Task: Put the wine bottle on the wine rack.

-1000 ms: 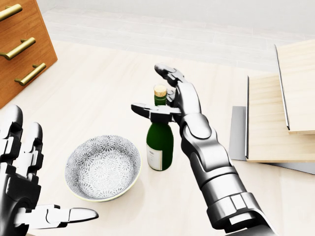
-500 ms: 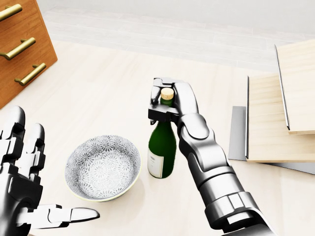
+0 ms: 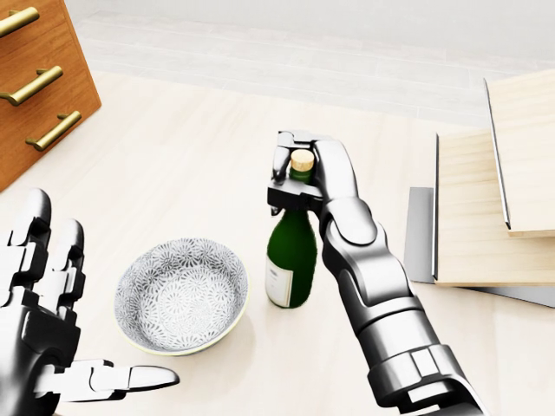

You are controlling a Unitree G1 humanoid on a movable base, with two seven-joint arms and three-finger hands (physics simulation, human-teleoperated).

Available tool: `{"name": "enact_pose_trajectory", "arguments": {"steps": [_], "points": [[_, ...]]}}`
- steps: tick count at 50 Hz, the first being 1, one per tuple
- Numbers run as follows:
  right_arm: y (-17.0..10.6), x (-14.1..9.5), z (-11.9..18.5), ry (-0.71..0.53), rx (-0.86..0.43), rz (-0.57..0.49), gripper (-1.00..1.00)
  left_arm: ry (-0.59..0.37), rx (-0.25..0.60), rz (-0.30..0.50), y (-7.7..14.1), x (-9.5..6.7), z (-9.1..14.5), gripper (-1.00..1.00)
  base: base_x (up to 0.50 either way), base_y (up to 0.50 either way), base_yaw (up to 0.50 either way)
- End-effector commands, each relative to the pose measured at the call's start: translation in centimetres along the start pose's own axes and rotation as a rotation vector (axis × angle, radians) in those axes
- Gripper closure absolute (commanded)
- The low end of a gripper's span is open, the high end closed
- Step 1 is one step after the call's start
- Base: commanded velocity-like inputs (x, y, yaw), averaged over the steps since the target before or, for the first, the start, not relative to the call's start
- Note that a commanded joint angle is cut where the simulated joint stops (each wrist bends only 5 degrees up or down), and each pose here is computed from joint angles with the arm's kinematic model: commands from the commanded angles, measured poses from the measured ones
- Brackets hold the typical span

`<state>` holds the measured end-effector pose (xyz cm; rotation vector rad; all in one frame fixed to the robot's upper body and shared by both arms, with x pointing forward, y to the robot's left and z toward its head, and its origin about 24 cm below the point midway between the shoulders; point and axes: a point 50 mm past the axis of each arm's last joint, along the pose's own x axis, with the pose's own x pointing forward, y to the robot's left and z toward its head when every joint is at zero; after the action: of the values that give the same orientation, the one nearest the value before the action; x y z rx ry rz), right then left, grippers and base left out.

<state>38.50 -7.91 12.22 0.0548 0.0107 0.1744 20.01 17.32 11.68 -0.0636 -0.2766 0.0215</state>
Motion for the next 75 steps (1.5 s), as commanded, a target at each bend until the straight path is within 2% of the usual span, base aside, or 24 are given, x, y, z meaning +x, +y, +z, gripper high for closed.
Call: {"name": "enact_pose_trajectory", "arguments": {"steps": [1, 9, 18, 27, 29, 35, 41, 42, 50, 60, 66, 75], "points": [[-0.5, -0.4, 3.5, -0.153, -0.007, -0.017, 1.0, 0.02, -0.005, -0.002, -0.1, 0.1, -0.5, -1.0, 0.0, 0.0, 0.0], [-1.6, -1.2, 7.6, -0.317, -0.005, -0.037, 1.0, 0.02, -0.009, -0.003, -0.1, 0.2, -0.6, -1.0, 0.0, 0.0, 0.0], [-3.0, -1.6, 11.3, -0.439, 0.026, -0.046, 1.0, 0.012, -0.009, -0.005, -0.1, 0.3, -0.4, -1.0, 0.0, 0.0, 0.0], [-4.8, -1.4, 12.4, -0.446, 0.043, -0.03, 1.0, 0.017, -0.007, -0.005, -0.2, 0.3, -0.5, -1.0, 0.0, 0.0, 0.0], [-5.3, -1.4, 13.3, -0.471, 0.099, -0.023, 1.0, 0.019, -0.005, -0.005, -0.2, 0.4, -0.6, -1.0, 0.0, 0.0, 0.0], [-7.6, -0.9, 15.3, -0.485, 0.16, -0.062, 1.0, 0.009, -0.004, -0.005, -0.2, 0.3, -0.4, -1.0, 0.0, 0.0, 0.0], [-8.7, -0.7, 16.3, -0.481, 0.177, -0.079, 1.0, 0.013, -0.006, -0.006, -0.3, 0.5, -0.5, -1.0, 0.0, 0.0, 0.0], [-8.5, -0.7, 16.4, -0.483, 0.156, -0.051, 1.0, 0.013, -0.005, -0.006, -0.3, 0.5, -0.5, -1.0, 0.0, 0.0, 0.0], [-9.8, -0.6, 17.3, -0.471, 0.122, -0.033, 1.0, 0.011, 0.0, 0.002, -0.1, 0.5, -0.4, -1.0, 0.0, 0.0, 0.0], [-12.5, -0.6, 18.9, -0.462, 0.165, -0.092, 1.0, -0.004, -0.002, 0.002, -0.1, 0.6, -0.1, -1.0, 0.0, 0.0, 0.0], [-14.5, -1.1, 20.4, -0.485, 0.242, -0.15, 1.0, -0.008, -0.003, 0.005, 0.0, 0.6, 0.0, -1.0, 0.0, 0.0, 0.0], [-16.2, -1.7, 21.5, -0.479, 0.211, -0.189, 1.0, -0.002, -0.005, 0.004, -0.1, 0.6, -0.2, -1.0, 0.0, 0.0, 0.0]]}}
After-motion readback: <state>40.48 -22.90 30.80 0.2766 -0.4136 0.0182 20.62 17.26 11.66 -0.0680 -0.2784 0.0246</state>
